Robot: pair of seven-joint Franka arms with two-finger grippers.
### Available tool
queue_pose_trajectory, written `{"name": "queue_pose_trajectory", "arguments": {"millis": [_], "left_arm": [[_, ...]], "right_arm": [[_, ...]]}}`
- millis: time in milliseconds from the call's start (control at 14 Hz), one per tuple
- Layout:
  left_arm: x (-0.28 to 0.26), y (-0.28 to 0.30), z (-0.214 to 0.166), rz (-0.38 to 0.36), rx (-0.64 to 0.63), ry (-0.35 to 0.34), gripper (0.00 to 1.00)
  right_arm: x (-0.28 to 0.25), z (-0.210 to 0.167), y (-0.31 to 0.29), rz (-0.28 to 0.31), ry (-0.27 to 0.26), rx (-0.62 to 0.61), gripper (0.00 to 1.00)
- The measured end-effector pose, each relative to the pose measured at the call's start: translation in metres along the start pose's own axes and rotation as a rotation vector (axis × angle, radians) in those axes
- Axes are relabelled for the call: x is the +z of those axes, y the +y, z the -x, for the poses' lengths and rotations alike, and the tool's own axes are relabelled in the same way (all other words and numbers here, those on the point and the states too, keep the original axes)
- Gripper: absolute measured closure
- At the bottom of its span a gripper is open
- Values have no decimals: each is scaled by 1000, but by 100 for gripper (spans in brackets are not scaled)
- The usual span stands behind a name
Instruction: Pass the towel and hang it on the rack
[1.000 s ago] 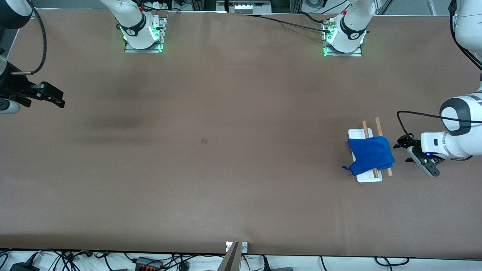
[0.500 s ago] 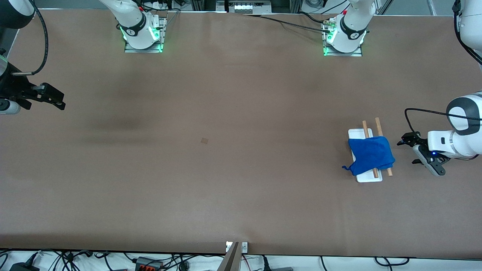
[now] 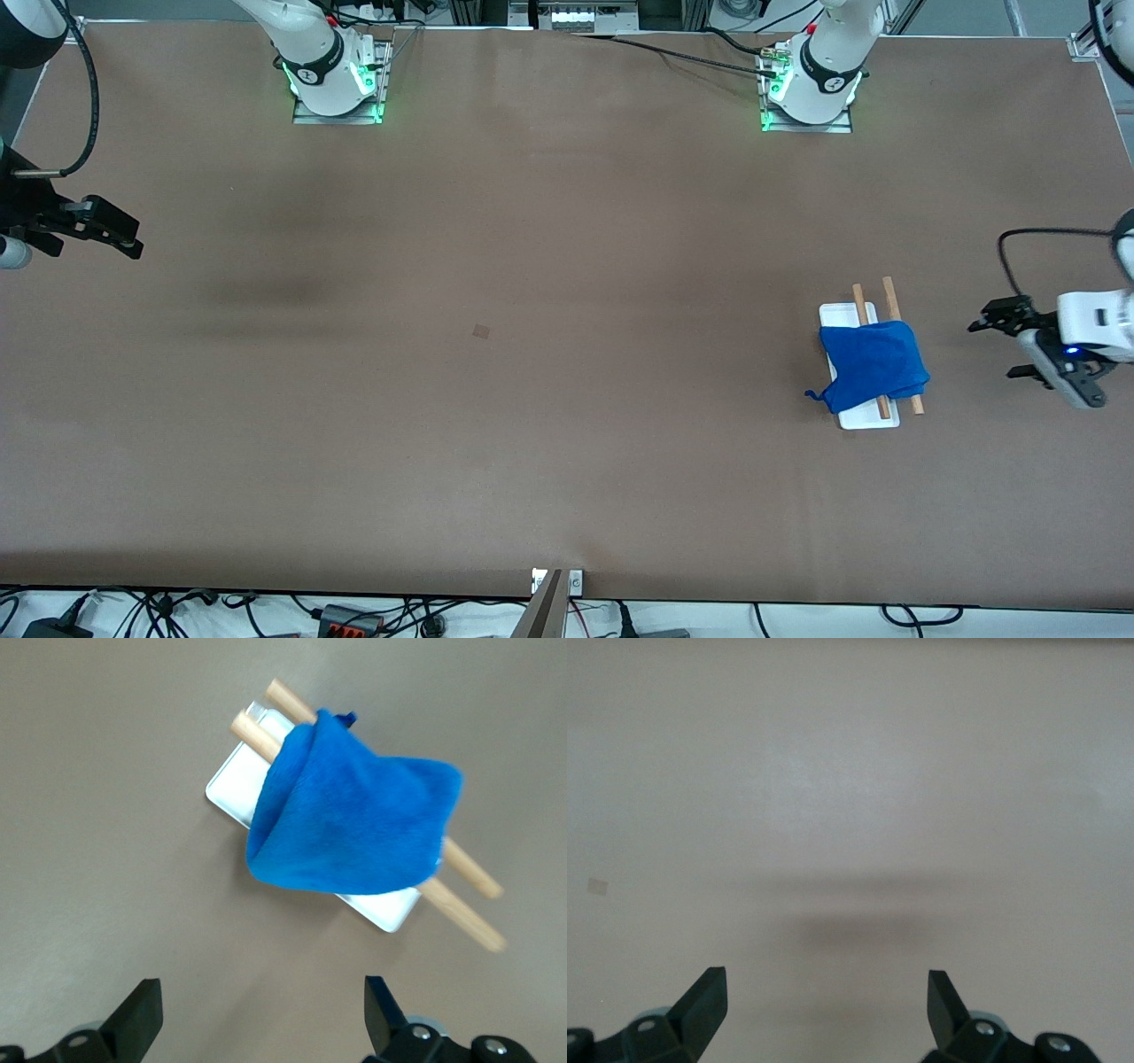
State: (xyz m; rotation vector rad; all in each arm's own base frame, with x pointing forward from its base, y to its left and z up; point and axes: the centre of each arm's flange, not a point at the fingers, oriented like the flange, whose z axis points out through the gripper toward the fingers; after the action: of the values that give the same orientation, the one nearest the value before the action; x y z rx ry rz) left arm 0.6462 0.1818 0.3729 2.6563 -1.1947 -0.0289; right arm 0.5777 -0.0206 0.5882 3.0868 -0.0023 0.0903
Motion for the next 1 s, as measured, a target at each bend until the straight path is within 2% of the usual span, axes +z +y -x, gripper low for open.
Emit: {"name": "queue_pose_trajectory", "arguments": {"millis": [571, 786, 1000], "left_arm": [[-80, 37, -32, 98, -146, -67, 0], [-105, 49, -35, 115, -280, -94, 0], [-106, 60, -39, 141, -464, -137, 0]], "right_arm": [[-1, 5, 0, -1, -26, 0, 0], [-1, 6, -1, -5, -30, 0, 0], [3, 6, -3, -7, -38, -3, 0]]}}
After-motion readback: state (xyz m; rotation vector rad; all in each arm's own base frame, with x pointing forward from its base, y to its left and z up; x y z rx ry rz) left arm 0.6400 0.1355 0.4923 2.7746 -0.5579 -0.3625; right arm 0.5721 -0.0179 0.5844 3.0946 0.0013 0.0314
